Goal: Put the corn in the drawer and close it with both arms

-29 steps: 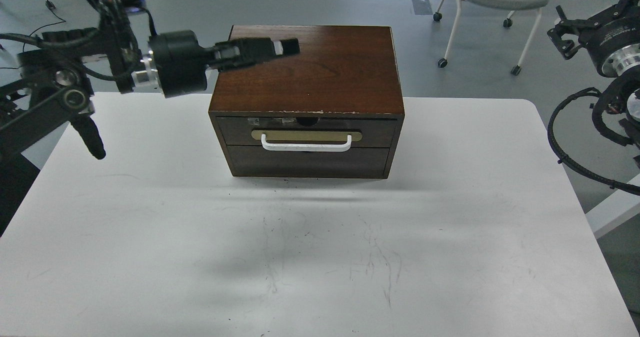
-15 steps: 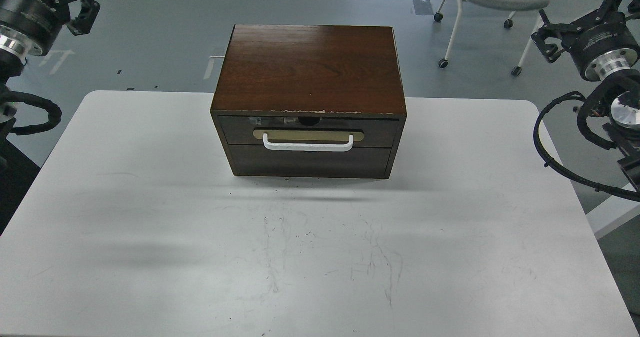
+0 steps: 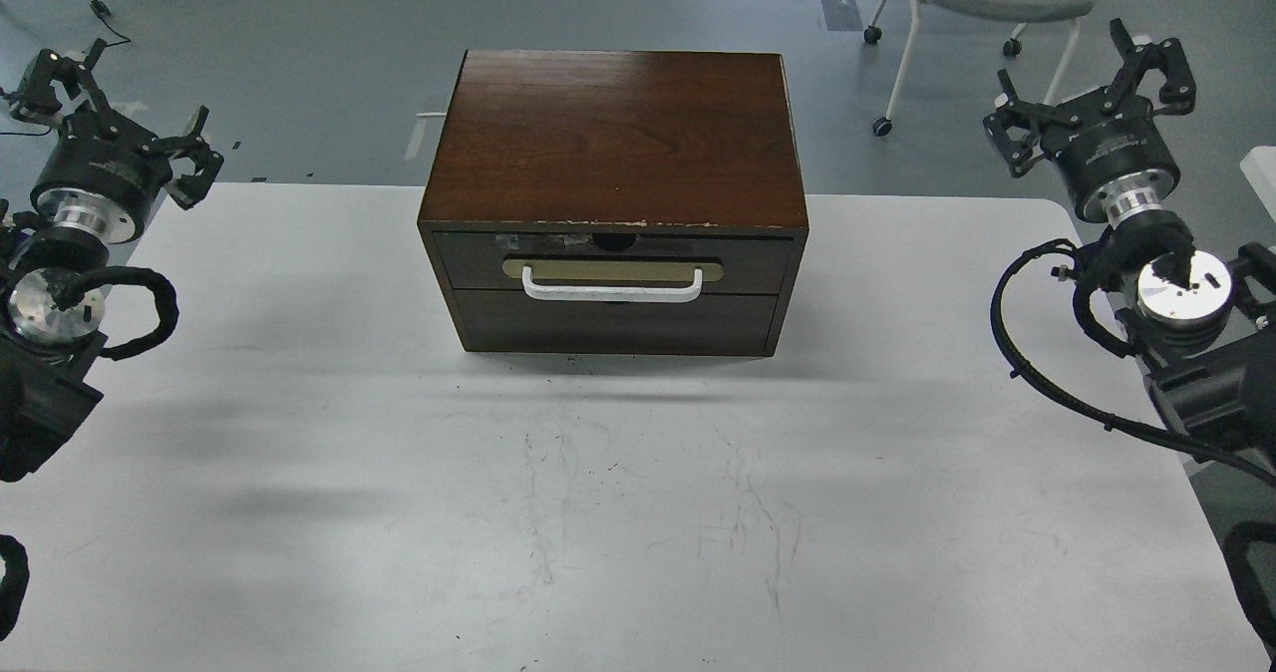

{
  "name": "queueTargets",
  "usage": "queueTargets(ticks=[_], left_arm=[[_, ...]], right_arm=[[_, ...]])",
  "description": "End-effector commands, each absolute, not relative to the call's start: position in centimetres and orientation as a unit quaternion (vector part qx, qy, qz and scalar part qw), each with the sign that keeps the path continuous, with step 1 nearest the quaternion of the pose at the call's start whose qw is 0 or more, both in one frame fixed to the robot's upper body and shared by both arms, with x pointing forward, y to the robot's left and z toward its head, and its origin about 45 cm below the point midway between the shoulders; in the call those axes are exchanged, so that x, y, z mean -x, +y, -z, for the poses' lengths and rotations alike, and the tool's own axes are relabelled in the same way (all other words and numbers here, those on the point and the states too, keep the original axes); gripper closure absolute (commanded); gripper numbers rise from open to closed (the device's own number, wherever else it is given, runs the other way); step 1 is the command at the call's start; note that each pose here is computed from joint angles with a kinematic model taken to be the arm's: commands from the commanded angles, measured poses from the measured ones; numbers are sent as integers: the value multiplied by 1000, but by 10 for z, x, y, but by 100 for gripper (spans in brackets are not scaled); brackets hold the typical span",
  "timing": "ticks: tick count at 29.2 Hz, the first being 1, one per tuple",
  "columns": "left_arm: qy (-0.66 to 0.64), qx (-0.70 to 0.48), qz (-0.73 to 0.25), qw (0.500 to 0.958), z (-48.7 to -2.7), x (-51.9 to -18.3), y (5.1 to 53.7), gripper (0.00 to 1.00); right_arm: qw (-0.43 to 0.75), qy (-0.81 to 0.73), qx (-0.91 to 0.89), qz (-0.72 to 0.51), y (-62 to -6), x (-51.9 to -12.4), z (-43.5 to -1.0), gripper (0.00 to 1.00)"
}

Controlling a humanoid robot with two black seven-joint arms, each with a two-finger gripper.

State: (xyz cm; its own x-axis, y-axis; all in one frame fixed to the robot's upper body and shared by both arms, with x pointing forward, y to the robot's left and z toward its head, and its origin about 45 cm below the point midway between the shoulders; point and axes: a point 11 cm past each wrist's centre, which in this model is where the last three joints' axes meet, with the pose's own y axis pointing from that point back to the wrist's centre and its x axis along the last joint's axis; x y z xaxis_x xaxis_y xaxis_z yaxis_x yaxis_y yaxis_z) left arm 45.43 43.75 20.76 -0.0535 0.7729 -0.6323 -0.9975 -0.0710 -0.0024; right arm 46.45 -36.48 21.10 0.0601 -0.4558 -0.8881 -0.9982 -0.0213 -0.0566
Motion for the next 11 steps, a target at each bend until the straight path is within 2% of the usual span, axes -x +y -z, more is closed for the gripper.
queueTargets(ticks=[1,11], left_arm=[[240,241,-689,639,-194,-449,432,2],[255,236,-678,648,-183,-451,413,2]], right_arm=[[403,592,596,-362,-372,-457,-196,0],[407,598,591,-357,-372,-455,-193,0]])
